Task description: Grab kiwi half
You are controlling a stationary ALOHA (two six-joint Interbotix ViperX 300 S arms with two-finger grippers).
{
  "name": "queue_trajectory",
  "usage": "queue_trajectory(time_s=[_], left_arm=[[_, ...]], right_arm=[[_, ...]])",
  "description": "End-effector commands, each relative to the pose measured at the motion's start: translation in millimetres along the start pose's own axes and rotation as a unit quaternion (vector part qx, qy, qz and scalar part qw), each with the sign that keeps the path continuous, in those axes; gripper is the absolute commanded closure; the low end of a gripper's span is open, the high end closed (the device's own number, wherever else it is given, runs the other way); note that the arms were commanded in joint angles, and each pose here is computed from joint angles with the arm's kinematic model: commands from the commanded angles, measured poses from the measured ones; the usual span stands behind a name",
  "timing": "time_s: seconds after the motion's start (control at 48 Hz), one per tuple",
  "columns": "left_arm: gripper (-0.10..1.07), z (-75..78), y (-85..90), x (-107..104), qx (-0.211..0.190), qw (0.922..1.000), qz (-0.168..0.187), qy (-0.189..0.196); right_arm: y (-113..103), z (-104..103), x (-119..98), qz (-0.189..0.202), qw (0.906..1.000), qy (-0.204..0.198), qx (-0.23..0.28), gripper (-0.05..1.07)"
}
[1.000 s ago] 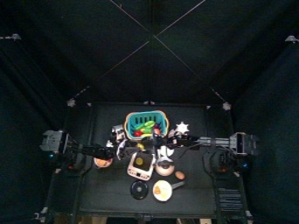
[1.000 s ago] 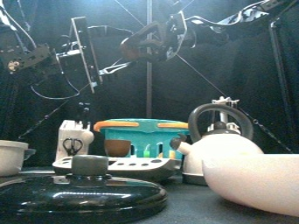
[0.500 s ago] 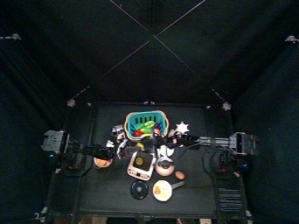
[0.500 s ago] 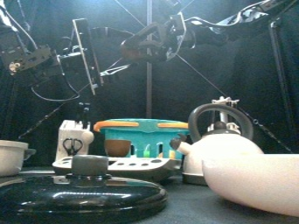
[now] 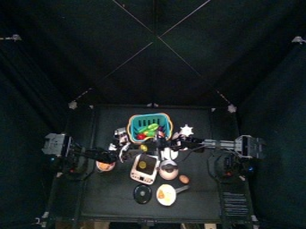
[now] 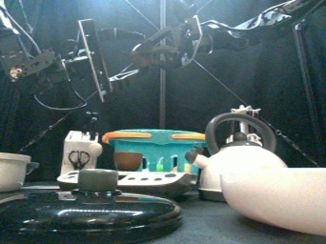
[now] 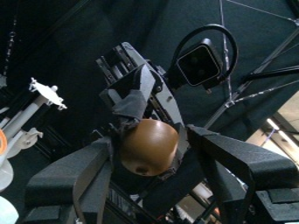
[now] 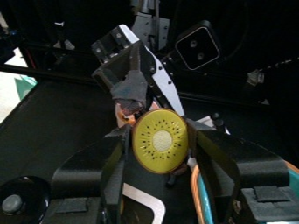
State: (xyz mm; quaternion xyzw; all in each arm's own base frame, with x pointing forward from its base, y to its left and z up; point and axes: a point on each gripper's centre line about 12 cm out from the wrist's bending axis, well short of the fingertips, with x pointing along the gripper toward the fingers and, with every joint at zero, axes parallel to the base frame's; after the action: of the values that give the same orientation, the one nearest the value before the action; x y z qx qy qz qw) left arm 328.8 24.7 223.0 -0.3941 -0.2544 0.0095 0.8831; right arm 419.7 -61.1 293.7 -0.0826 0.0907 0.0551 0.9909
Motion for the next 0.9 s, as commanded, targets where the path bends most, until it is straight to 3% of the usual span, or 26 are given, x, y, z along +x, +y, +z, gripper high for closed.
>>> queue_trajectory(time_s=[0.0, 0.396, 0.667, 0.875], left_arm=[[0.03, 2.9, -3.4, 3.1, 0.000, 0.9999, -0.009, -0.009], [0.28, 2.8, -1.7, 1.8, 0.002, 1.0000, -0.006, -0.007], [0.29, 3.4, -0.8, -3.0, 0.003, 1.0000, 0.000, -0.001], [0.29, 2.0, 1.2, -5.7, 0.005, 1.0000, 0.005, 0.006]], right_arm=[[-4.0, 20.1, -9.1, -0.006, 0.9996, -0.026, -0.008, 0.26], [-5.0, 20.3, -10.7, -0.008, 0.9996, -0.026, -0.007, 0.26], [3.2, -8.5, -11.0, -0.002, 0.9997, 0.008, 0.021, 0.21], [6.2, -12.6, -18.8, -0.008, 0.9990, 0.007, 0.042, 0.05]])
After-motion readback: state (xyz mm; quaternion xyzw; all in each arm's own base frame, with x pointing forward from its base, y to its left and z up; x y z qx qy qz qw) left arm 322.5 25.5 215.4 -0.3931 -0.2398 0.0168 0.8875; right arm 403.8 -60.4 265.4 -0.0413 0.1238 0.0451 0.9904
